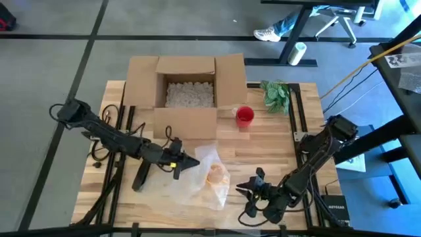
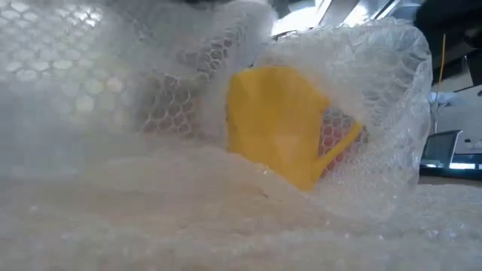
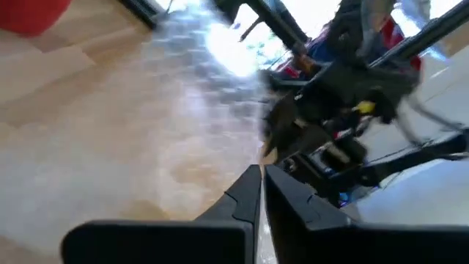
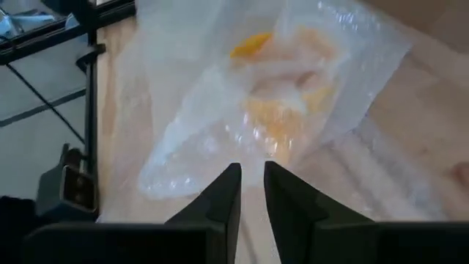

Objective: Wrap mug
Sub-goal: Wrap the yellow mug with bubble wrap

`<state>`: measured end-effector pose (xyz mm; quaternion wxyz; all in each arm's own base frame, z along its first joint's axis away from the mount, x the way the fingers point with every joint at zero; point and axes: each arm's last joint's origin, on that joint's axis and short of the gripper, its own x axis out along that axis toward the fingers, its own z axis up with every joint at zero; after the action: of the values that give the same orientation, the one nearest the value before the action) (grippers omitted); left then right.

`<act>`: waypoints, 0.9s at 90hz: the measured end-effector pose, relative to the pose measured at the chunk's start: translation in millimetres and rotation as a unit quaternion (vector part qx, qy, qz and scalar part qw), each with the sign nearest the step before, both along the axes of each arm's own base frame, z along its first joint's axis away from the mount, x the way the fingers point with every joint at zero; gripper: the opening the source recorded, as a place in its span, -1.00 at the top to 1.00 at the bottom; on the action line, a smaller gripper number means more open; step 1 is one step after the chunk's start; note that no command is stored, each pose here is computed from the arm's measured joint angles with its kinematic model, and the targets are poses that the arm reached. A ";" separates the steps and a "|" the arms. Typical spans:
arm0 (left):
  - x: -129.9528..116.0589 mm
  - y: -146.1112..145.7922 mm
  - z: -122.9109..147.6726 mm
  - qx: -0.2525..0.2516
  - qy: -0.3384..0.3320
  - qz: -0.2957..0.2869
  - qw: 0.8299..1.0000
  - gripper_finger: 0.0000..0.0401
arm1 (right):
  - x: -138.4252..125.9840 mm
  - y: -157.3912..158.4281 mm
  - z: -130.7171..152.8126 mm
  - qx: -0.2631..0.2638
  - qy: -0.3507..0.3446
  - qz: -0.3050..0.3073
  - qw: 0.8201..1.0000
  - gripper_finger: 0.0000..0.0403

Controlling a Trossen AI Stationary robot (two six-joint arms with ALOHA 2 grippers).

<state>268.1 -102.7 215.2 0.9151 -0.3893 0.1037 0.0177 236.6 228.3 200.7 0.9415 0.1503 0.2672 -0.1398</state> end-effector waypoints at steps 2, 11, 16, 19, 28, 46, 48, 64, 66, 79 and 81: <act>2.6 -1.0 -3.1 -0.002 0.002 0.001 1.000 1.00 | 3.4 -1.1 3.1 -0.006 -0.003 -0.001 1.000 0.76; 14.2 -5.8 -12.3 -0.016 -0.002 -0.001 1.000 1.00 | 19.6 -6.8 19.7 -0.050 -0.016 0.003 0.999 0.76; 20.4 -8.7 -15.2 -0.020 -0.004 -0.008 1.000 1.00 | 29.3 -10.3 31.4 -0.075 -0.024 0.004 0.997 0.76; 24.2 -10.5 -16.5 -0.022 -0.007 -0.011 1.000 1.00 | 35.8 -13.3 38.8 -0.088 -0.027 0.007 0.996 0.76; 35.6 -16.0 -16.0 -0.026 -0.014 -0.021 0.999 1.00 | 54.2 -25.8 56.6 -0.112 -0.028 0.013 0.993 0.76; 51.0 -23.6 -5.5 -0.008 -0.032 -0.045 0.998 1.00 | 79.0 -62.0 67.9 -0.088 0.013 0.000 0.996 0.78; 51.8 -24.2 -3.8 -0.007 -0.035 -0.050 0.998 1.00 | 80.2 -65.1 67.3 -0.080 0.021 0.001 0.997 0.80; 51.1 -24.2 2.0 0.014 -0.044 -0.058 0.997 1.00 | 85.6 -72.7 62.1 0.016 0.071 0.066 0.995 0.98; 50.9 -24.0 2.4 0.015 -0.045 -0.058 0.997 1.00 | 86.1 -71.6 60.5 0.025 0.075 0.071 0.994 0.98; 47.5 -24.7 7.9 0.029 -0.049 -0.068 0.996 1.00 | 90.7 -68.4 48.6 0.060 0.107 0.102 0.987 0.96; 46.1 -25.3 9.5 0.033 -0.048 -0.071 0.996 1.00 | 90.4 -68.5 47.6 0.063 0.113 0.103 0.986 0.97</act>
<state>314.2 -128.0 224.7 0.9304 -0.3506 0.0864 -0.0629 327.0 159.8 248.3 0.9034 0.1644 0.3938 -0.0406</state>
